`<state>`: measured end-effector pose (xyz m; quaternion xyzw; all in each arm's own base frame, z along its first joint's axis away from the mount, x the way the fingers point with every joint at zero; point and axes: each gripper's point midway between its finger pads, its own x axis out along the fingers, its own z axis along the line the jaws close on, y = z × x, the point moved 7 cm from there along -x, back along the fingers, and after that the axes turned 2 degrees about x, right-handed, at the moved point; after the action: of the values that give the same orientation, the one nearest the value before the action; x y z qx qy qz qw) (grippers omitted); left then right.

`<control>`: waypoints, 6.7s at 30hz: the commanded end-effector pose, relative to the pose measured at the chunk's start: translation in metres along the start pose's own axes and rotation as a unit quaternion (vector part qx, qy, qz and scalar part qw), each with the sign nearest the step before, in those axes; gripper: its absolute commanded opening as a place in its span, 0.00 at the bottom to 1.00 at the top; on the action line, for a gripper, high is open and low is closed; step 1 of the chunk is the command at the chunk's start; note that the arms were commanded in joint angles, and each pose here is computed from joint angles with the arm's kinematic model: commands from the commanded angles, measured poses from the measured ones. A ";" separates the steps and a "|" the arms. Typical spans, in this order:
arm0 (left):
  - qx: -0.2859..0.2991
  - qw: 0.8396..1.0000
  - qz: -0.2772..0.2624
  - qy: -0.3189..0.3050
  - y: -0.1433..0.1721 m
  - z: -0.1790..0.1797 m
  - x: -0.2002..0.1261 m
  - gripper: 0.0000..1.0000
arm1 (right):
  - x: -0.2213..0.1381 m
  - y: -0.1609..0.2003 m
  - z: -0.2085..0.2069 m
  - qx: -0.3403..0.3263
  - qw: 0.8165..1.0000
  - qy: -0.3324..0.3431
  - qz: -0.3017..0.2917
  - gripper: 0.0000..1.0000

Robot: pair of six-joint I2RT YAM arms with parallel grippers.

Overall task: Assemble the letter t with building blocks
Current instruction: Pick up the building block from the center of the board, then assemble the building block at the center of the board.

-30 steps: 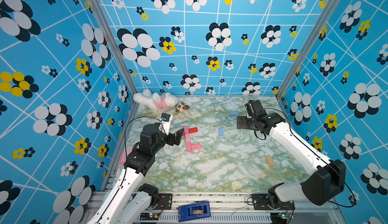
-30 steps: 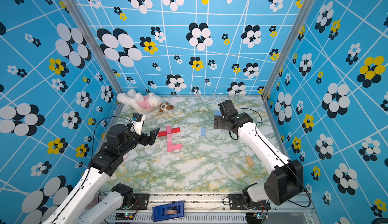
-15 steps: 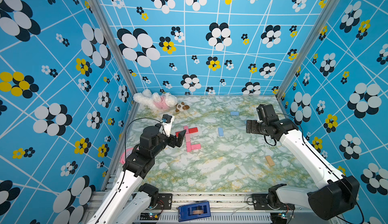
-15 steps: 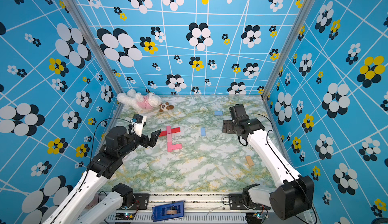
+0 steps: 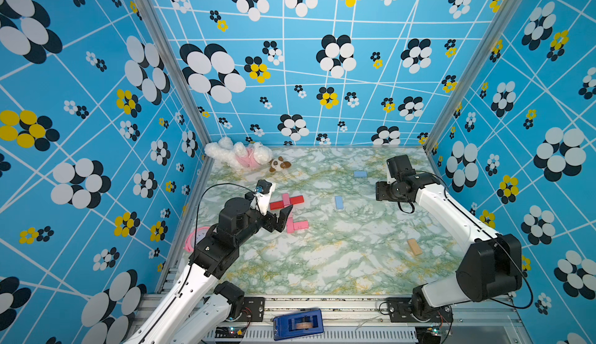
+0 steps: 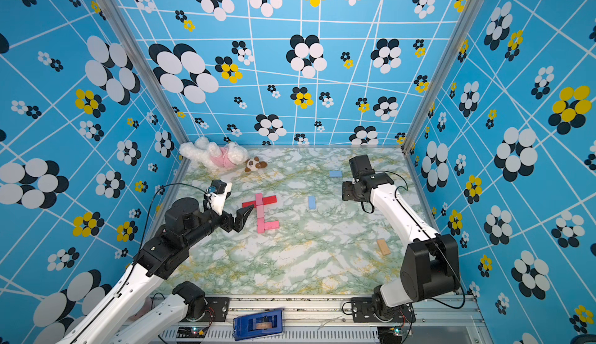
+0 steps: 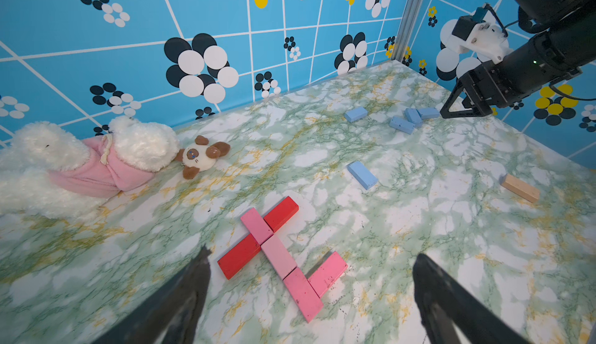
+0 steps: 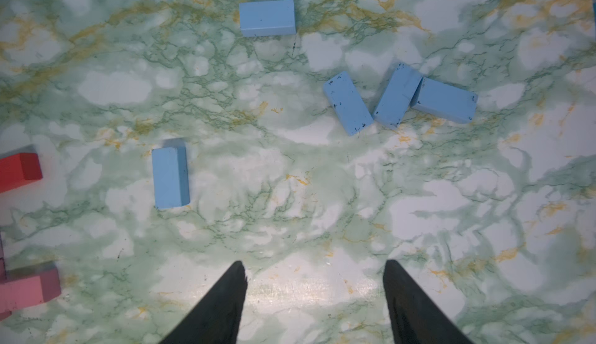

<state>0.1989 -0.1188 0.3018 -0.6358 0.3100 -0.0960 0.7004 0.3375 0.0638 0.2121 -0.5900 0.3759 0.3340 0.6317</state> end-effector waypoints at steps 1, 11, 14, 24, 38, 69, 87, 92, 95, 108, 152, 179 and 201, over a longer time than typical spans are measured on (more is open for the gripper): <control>0.014 1.000 -0.001 -0.004 -0.003 -0.003 -0.005 0.99 | 0.010 -0.020 -0.003 0.009 1.000 -0.025 -0.012 0.66; 0.019 1.000 0.003 0.006 -0.002 -0.007 -0.002 0.99 | 0.065 -0.046 -0.012 0.017 1.000 -0.019 0.014 0.66; 0.021 1.000 0.006 0.006 -0.001 -0.007 -0.001 0.99 | 0.086 -0.053 -0.008 0.016 0.999 -0.019 0.024 0.68; 0.024 1.000 0.017 0.006 0.000 -0.007 0.005 0.99 | 0.133 -0.067 -0.022 0.039 0.998 -0.006 0.050 0.75; 0.032 0.999 0.020 -0.005 0.001 -0.004 0.007 0.99 | 0.151 -0.063 -0.028 0.040 0.997 -0.020 0.063 0.72; 0.027 0.999 0.027 0.009 0.002 -0.007 0.009 0.99 | 0.161 -0.040 -0.029 0.057 0.993 -0.024 0.096 0.60; 0.027 0.999 0.029 0.015 0.002 -0.008 0.010 0.99 | 0.154 -0.035 -0.027 0.055 0.992 -0.034 0.104 0.47; 0.029 0.999 0.030 0.015 0.002 -0.008 0.009 0.99 | 0.154 -0.035 -0.029 0.055 0.992 -0.027 0.107 0.41; 0.029 0.999 0.029 0.014 0.002 -0.008 0.009 0.99 | 0.153 -0.036 -0.029 0.052 0.992 -0.024 0.108 0.38; 0.028 0.999 0.029 0.018 0.002 -0.009 0.009 0.99 | 0.137 -0.045 -0.031 0.040 0.995 -0.016 0.094 0.23; 0.033 0.997 -0.012 -0.069 -0.007 0.008 -0.014 0.99 | 0.031 0.008 0.160 -0.447 0.836 -0.305 -0.094 0.23; 0.035 0.989 -0.033 -0.140 -0.008 0.022 -0.026 0.99 | 0.080 0.041 0.198 -0.680 0.708 -0.187 -0.016 0.21; 0.039 0.990 -0.031 -0.135 -0.007 0.020 -0.025 0.99 | 0.098 0.045 0.197 -0.698 0.696 -0.172 0.007 0.22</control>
<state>0.1913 -0.0884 0.3187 -0.6303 0.1898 -0.0402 0.7517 0.3642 0.2598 0.1086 -0.7923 -0.0802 0.5955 0.1055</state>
